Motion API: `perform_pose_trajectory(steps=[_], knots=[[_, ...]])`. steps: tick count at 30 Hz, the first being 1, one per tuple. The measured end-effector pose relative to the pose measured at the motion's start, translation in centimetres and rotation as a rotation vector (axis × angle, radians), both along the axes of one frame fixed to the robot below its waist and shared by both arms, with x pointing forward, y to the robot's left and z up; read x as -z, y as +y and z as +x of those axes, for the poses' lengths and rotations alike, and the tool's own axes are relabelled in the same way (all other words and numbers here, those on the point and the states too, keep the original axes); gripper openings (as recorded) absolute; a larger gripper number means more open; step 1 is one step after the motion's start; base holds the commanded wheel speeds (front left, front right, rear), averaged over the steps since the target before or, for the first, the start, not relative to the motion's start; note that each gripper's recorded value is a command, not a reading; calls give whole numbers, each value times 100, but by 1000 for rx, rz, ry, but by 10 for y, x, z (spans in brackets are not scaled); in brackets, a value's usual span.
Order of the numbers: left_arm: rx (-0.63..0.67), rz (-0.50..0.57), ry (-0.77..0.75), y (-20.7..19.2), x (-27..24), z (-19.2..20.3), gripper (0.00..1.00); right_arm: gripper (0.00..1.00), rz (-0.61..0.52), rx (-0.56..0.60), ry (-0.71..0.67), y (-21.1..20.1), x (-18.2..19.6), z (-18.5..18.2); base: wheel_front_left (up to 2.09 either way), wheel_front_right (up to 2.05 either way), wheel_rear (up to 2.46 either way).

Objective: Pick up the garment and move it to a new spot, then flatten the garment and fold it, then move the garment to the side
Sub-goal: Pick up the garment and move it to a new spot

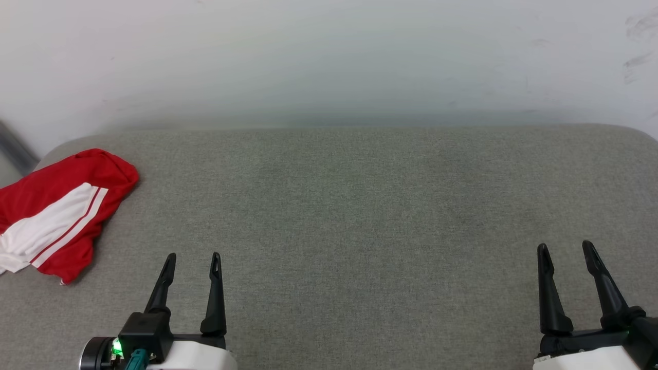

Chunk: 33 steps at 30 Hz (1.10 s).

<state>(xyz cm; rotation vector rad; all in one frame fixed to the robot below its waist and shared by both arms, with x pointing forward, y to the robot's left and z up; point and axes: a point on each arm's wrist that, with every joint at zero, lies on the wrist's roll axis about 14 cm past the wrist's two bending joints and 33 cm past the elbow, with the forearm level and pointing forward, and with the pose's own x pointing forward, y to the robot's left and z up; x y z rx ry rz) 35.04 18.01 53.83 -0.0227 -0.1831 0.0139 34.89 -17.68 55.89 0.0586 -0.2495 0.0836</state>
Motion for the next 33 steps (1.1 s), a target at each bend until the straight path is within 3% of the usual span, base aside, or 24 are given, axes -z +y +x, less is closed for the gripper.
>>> perform_pose_trajectory(steps=[11,33], knots=[[0,-31,10,3,4,0,100,100,75,-3,18,-1,6,0,0,0,0],[-39,-36,29,14,10,-4,100,100,90,-19,57,4,18,4,0,0,0]])
